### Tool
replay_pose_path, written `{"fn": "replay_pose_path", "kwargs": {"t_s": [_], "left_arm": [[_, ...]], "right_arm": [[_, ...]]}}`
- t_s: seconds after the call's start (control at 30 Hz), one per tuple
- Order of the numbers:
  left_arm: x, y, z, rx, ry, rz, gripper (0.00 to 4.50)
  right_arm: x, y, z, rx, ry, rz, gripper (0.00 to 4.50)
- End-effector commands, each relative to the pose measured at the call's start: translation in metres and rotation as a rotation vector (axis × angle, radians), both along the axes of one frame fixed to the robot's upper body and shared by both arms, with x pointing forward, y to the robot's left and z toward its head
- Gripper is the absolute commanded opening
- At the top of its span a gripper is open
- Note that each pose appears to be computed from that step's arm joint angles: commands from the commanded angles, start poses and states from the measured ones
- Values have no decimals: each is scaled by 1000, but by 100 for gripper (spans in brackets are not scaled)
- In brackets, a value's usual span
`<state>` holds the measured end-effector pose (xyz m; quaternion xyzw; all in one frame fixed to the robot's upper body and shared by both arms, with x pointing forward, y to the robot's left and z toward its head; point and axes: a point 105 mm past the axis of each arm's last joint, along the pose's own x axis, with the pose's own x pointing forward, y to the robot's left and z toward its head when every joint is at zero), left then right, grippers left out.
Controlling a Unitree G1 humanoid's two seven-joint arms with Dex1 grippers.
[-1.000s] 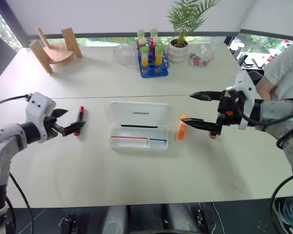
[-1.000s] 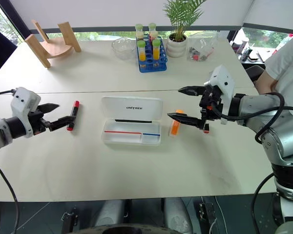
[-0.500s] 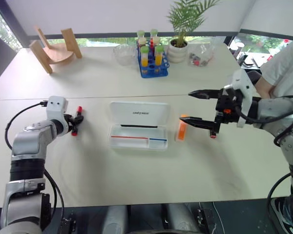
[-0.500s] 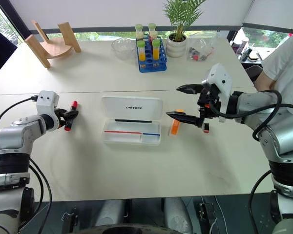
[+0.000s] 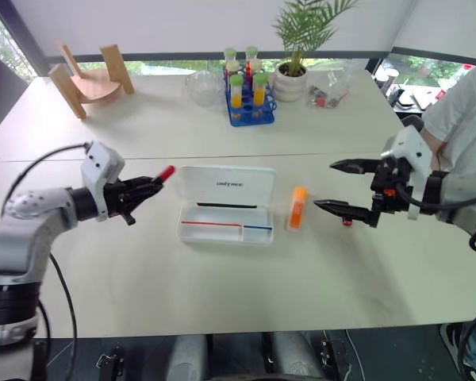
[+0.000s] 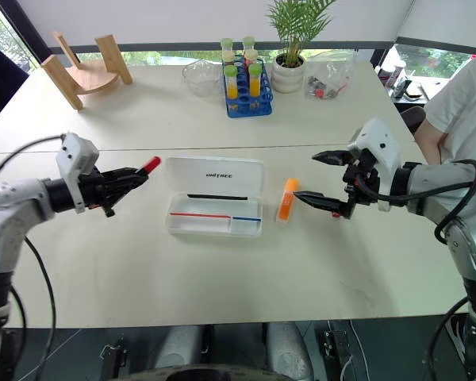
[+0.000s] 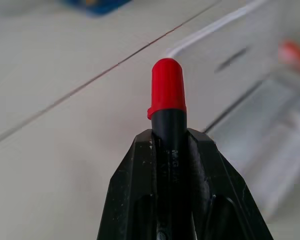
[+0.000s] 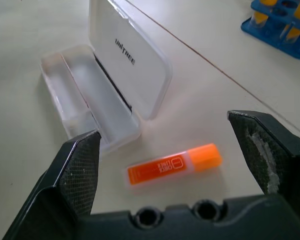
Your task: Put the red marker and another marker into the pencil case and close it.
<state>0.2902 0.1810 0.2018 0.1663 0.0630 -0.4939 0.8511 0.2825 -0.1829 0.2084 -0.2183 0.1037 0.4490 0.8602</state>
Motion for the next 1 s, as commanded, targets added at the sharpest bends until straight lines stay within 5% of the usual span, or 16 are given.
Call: {"fn": "replay_pose_path", "kwargs": {"t_s": [0.03, 0.4, 0.7, 1.0], "left_arm": [[-12, -31, 3, 97, -36, -250, 28], [34, -106, -36, 258, -113, -482, 28], [59, -111, -71, 357, -106, -461, 28], [47, -105, -48, 193, -49, -442, 445]], "right_arm": [[-5, 4, 13, -14, -60, 19, 450], [-14, 3, 15, 4, -93, -34, 450], [-22, 5, 14, 19, -102, -66, 450], [-18, 3, 13, 21, -99, -63, 450]]}}
